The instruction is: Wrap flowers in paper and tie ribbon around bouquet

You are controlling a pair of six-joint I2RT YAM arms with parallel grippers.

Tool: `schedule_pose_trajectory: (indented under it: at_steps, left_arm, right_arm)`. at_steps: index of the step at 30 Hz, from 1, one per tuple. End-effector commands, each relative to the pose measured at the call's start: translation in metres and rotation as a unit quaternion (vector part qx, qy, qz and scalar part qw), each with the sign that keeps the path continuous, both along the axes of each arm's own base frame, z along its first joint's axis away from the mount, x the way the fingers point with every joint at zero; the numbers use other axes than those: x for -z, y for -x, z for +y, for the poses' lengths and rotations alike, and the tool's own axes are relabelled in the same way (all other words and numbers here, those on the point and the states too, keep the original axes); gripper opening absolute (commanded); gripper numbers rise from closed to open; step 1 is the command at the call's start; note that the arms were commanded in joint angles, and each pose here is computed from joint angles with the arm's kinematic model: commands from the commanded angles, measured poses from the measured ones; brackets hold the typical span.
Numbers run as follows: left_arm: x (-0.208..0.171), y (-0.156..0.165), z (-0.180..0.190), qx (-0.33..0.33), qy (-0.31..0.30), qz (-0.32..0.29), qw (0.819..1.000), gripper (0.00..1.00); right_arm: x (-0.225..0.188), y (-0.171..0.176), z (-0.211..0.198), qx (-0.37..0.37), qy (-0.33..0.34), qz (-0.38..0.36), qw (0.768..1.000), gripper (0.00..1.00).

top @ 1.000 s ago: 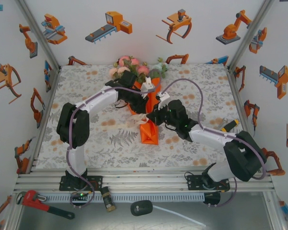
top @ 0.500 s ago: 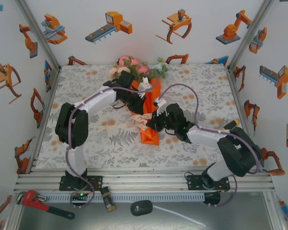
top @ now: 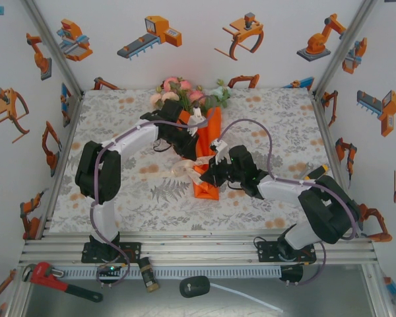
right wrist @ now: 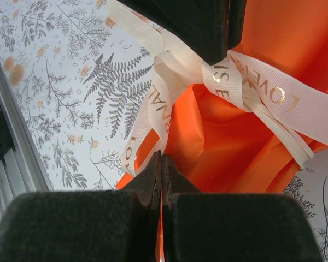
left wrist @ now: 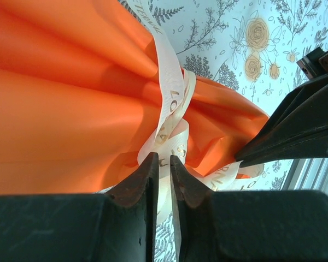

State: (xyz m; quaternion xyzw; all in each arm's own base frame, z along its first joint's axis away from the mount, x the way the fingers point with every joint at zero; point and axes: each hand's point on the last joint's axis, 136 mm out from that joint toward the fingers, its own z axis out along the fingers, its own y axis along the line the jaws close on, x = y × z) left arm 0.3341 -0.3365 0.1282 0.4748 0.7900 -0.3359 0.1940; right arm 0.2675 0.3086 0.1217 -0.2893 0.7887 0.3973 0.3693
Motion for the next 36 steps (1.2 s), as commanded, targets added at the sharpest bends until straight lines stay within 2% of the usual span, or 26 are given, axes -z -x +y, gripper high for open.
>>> schedule_pose_trajectory:
  at_steps: [1,5,9,11,13,16,21,27,31,36]
  left_arm:
    - [-0.016,0.001,0.006,0.001,0.022,0.004,1.000,0.22]
    - [-0.012,0.013,0.019,0.032,0.000,-0.033,0.999,0.27]
    - [-0.008,0.018,0.024,0.062,-0.021,-0.122,0.990,0.33]
    - [-0.009,0.015,0.019,0.069,-0.029,-0.172,0.982,0.38]
    - [-0.009,0.009,0.014,0.066,-0.036,-0.201,0.977,0.39]
    - [-0.008,0.002,0.009,0.059,-0.036,-0.221,0.973,0.39]
    - [0.000,-0.001,0.005,0.058,-0.041,-0.230,0.971,0.39]
    - [-0.007,0.001,0.000,0.052,-0.016,-0.227,0.972,0.32]
    - [-0.012,0.011,-0.009,0.065,0.024,-0.190,0.979,0.29]
    - [-0.002,0.014,-0.011,0.065,0.023,-0.164,0.984,0.24]
  right_arm:
    - [-0.005,0.003,0.002,-0.006,-0.012,-0.002,1.000,0.00]
    - [-0.006,0.003,0.002,-0.006,-0.014,-0.002,1.000,0.00]
    - [-0.007,0.002,0.003,-0.004,-0.014,-0.001,1.000,0.00]
    - [-0.006,0.002,0.003,-0.005,-0.015,0.002,1.000,0.00]
    - [-0.007,0.000,0.004,-0.003,-0.015,0.002,1.000,0.00]
    - [-0.007,0.000,0.005,-0.004,-0.017,0.005,1.000,0.00]
    - [-0.008,0.000,0.005,-0.005,-0.018,0.005,1.000,0.00]
    - [-0.009,0.000,0.005,-0.003,-0.020,0.006,1.000,0.00]
    - [-0.011,-0.001,0.005,-0.001,-0.021,0.004,1.000,0.00]
    - [-0.012,-0.001,0.004,0.001,-0.022,0.003,1.000,0.00]
